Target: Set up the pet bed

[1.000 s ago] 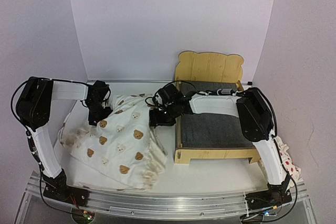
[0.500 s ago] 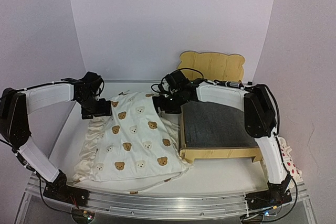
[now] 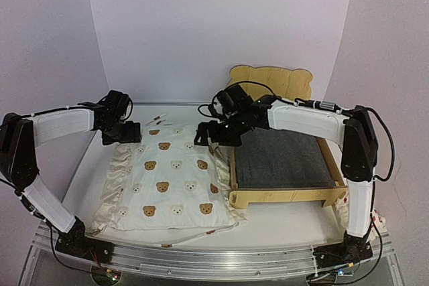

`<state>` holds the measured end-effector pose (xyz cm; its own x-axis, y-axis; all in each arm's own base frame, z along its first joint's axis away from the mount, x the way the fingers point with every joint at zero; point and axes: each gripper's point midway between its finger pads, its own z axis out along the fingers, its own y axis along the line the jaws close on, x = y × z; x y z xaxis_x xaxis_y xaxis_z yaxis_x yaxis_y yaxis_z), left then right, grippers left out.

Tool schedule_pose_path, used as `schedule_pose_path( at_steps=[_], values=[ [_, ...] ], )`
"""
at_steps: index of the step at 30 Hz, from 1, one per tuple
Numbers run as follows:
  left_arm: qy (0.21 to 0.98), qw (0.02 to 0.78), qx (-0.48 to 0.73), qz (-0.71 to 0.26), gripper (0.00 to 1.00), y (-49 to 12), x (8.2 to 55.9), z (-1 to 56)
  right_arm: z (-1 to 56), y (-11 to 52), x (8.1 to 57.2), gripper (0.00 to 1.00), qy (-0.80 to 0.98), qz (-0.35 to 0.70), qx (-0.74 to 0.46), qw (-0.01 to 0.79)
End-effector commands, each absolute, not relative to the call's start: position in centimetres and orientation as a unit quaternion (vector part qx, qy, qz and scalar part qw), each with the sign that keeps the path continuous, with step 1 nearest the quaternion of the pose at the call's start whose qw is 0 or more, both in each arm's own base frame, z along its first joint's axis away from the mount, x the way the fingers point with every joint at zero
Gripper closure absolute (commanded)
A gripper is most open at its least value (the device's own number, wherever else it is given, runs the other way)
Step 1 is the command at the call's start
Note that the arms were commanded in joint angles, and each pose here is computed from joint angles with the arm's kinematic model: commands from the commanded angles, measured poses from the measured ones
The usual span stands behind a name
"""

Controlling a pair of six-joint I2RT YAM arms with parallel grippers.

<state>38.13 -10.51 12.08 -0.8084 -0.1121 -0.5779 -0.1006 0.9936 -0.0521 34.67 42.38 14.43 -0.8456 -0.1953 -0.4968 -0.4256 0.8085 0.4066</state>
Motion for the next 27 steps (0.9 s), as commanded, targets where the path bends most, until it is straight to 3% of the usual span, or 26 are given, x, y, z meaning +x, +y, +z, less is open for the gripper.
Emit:
schedule_pose_path(
  at_steps=[1,10,22,25,27],
  values=[
    [0.95,0.306,-0.046,-0.041,0.06,-11.5,38.2,11.4,14.6,41.4,32.4,0.02,0.935,0.244,-0.15,0.208],
    [0.95,0.293,-0.06,-0.089,0.06,-11.9,35.0,13.2,11.6,43.3,32.1,0.02,0.938,0.25,-0.172,0.17],
    [0.954,0.233,-0.038,-0.185,0.06,-15.3,31.0,8.9,6.9,45.7,31.2,0.02,0.935,0.271,-0.204,0.104],
    [0.954,0.22,-0.033,-0.201,0.09,-16.0,30.6,7.4,6.0,45.9,30.8,0.07,0.935,0.274,-0.208,0.088],
    [0.954,0.217,-0.031,-0.205,0.14,-16.1,30.5,6.9,5.5,45.9,30.6,0.16,0.934,0.274,-0.212,0.083]
  ],
)
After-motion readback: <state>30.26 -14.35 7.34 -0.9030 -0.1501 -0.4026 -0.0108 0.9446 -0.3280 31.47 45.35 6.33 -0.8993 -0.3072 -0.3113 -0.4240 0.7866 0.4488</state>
